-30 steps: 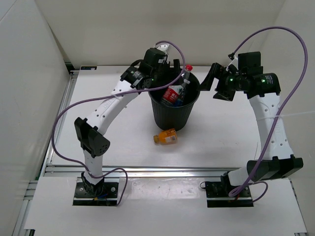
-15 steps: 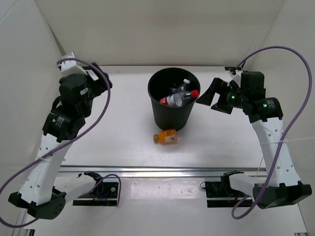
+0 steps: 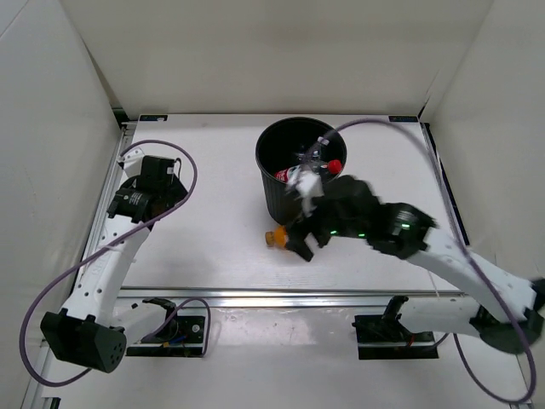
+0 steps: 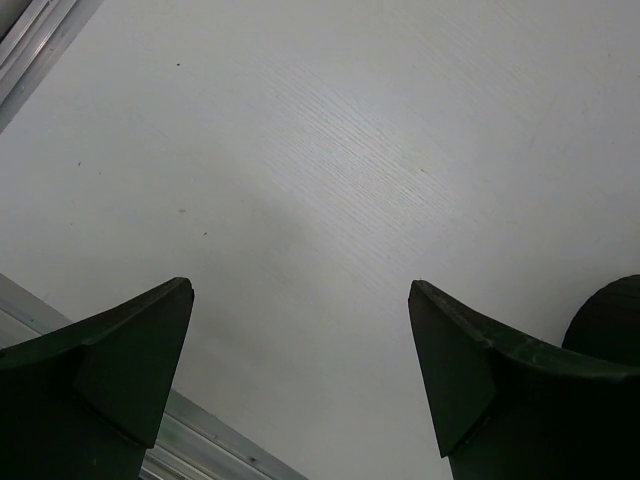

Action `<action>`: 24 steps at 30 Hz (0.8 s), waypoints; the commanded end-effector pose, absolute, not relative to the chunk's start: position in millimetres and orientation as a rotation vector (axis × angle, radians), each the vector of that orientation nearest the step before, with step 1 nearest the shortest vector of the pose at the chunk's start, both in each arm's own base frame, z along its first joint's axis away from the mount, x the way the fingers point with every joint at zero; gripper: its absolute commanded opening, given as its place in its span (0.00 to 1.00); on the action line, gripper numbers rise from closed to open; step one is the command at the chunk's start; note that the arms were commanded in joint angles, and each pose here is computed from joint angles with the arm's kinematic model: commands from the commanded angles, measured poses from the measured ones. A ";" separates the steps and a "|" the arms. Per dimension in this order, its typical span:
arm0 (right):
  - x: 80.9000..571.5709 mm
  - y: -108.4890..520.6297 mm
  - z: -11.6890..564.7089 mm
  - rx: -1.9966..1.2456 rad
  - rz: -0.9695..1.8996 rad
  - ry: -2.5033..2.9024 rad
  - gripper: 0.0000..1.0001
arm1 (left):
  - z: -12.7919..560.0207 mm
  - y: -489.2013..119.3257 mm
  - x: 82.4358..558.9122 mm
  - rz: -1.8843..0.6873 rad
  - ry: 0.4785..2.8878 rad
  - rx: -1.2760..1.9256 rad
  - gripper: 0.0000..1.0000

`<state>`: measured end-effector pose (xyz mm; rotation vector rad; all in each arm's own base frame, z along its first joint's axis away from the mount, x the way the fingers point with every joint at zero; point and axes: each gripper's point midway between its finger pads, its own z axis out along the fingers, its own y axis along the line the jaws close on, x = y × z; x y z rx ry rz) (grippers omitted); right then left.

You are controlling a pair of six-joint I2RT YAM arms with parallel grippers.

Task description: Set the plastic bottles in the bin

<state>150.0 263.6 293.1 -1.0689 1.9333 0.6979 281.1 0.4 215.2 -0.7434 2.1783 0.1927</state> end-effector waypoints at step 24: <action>246.9 360.6 91.5 -1.608 -0.114 1.861 1.00 | 130.3 -11.0 207.6 0.158 2.492 -0.886 1.00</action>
